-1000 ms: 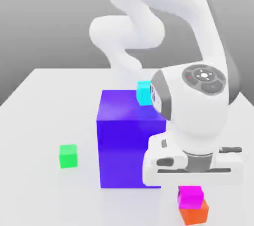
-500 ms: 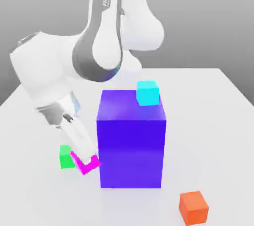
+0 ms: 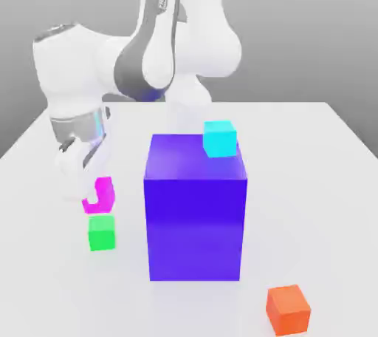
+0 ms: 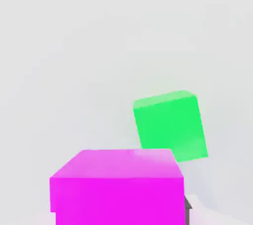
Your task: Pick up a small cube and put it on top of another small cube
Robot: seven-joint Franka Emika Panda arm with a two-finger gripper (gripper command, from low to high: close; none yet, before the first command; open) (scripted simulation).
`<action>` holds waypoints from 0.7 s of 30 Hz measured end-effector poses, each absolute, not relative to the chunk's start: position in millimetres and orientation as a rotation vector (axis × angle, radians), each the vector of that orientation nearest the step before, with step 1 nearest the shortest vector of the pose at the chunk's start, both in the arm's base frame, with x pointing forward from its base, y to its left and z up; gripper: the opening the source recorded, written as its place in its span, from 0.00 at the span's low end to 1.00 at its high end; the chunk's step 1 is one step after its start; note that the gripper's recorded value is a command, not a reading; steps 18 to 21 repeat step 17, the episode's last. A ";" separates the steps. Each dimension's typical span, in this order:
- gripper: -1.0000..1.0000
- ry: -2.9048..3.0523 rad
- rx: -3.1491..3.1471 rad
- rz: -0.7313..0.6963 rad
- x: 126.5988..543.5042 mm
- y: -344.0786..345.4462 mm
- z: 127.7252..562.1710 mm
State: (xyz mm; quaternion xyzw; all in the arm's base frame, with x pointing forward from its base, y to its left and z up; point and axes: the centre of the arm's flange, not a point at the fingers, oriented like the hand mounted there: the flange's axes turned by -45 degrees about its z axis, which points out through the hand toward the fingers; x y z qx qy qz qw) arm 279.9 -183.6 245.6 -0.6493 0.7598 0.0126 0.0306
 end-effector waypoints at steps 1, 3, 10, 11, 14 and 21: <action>0.00 2.370 -2.003 0.024 276.7 -181.9 245.2; 0.00 2.397 -2.017 0.004 274.5 -179.6 239.0; 0.00 2.409 -2.020 -0.004 273.7 -179.7 185.7; 1.00 2.411 -2.017 -0.004 272.8 -179.8 180.1; 1.00 2.409 -2.019 -0.004 273.1 -179.2 180.1; 1.00 2.423 -2.001 -0.002 270.1 -182.9 177.2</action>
